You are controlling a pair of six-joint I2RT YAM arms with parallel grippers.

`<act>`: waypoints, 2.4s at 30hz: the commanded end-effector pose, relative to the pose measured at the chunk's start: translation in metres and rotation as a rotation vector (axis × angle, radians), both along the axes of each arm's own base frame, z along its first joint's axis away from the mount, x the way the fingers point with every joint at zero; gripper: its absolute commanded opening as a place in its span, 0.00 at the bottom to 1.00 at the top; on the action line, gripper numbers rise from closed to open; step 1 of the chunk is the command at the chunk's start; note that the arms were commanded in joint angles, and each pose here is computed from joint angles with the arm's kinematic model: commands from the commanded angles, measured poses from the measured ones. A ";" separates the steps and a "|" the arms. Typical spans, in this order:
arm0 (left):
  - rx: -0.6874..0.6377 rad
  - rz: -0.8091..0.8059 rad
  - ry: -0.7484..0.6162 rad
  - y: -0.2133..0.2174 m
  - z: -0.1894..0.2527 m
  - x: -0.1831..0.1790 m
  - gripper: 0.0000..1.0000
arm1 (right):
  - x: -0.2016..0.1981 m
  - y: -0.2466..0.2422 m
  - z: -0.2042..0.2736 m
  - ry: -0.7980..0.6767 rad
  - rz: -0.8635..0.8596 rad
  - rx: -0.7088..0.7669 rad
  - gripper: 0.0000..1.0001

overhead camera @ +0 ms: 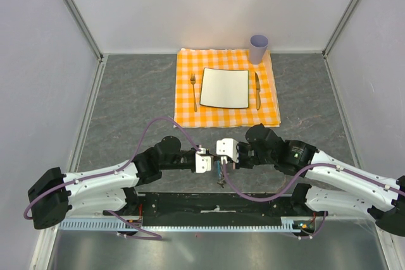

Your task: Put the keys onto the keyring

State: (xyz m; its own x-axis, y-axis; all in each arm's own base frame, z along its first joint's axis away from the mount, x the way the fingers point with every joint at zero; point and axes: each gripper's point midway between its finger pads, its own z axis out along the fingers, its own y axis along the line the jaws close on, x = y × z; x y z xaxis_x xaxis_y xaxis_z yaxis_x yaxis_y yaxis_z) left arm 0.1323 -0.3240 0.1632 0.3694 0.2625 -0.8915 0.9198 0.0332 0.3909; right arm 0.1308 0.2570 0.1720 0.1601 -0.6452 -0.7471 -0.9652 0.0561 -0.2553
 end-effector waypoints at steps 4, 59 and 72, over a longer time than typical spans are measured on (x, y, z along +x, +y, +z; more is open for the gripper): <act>-0.087 -0.005 -0.074 -0.010 0.032 0.006 0.02 | 0.004 0.007 0.019 -0.032 -0.006 0.061 0.00; -0.115 -0.056 -0.069 -0.015 0.040 -0.002 0.02 | 0.000 0.015 0.013 -0.002 0.018 0.065 0.00; -0.071 -0.077 -0.097 -0.011 0.038 -0.005 0.02 | -0.007 0.016 0.015 0.010 0.060 0.066 0.00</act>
State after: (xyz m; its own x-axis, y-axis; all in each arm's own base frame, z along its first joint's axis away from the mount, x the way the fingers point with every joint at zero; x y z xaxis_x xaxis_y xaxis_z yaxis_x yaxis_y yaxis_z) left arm 0.1304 -0.3236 0.1582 0.3715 0.2744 -0.8869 0.9209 0.0128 0.3897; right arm 0.1267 0.2624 0.1722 0.1491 -0.6292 -0.7628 -0.9725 0.0461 -0.2281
